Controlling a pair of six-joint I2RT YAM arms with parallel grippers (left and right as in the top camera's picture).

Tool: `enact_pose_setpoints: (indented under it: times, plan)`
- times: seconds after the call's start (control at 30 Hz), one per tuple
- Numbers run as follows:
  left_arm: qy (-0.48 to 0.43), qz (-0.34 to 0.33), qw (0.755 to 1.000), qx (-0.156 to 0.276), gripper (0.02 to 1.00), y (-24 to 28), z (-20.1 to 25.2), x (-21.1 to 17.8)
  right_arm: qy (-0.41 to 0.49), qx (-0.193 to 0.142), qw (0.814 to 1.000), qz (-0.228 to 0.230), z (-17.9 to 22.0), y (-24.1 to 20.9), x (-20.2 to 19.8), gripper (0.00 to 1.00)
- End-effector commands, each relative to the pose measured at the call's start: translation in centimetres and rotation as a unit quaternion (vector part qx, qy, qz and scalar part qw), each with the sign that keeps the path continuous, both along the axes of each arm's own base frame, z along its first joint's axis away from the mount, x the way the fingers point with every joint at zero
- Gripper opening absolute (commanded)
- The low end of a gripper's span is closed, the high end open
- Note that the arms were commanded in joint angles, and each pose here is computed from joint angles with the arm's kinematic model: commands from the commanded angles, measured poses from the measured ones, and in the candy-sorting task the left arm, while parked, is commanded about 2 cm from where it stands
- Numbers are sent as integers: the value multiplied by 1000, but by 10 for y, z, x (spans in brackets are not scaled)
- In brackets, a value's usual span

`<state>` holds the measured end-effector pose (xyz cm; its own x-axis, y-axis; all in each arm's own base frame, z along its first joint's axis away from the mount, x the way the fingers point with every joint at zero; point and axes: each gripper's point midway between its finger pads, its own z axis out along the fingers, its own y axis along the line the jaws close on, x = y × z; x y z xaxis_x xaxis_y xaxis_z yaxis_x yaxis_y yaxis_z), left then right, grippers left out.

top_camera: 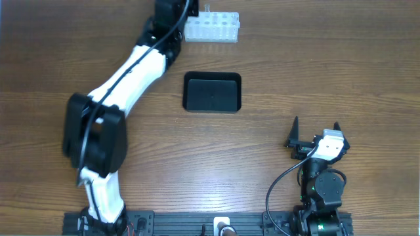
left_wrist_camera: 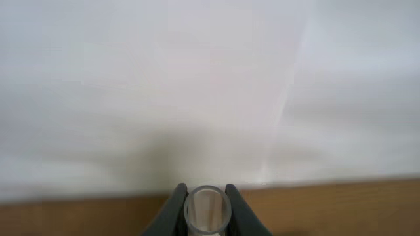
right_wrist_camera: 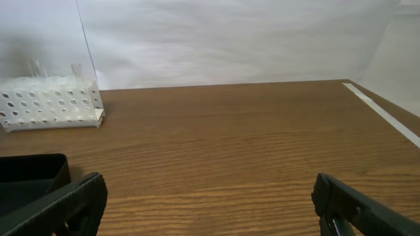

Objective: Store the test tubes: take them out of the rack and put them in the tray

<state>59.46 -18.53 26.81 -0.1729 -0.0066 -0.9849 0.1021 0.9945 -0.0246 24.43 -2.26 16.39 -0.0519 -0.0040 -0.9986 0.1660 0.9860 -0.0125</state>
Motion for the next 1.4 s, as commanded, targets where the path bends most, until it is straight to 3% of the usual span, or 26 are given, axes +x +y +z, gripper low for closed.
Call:
enact_pose_setpoints:
  times: [0.03, 0.2, 0.37, 0.7, 0.93, 1.4]
  plan:
    - [-41, 2, 999, 7, 152, 12, 86, -36, -1, 1, 1000, -6, -1, -2, -1, 993]
    - [35, -12, 999, -1, 154, 2, 76, -70, -1, 1, 1000, -6, -1, -2, -1, 993]
    - [160, -19, 987, -5, 163, -21, 19, -104, -1, 1, 1000, -6, -1, -2, -1, 993]
    - [340, 54, 939, -22, 156, -14, -97, -158, -1, 1, 1000, -6, -1, -2, -1, 993]
    - [385, 79, 919, -38, 159, -11, -161, -178, -1, 1, 1000, -6, -1, -2, -1, 991]
    - [404, 72, 912, -24, 161, -20, -201, -179, -1, 1, 1000, -6, -1, -2, -1, 993]
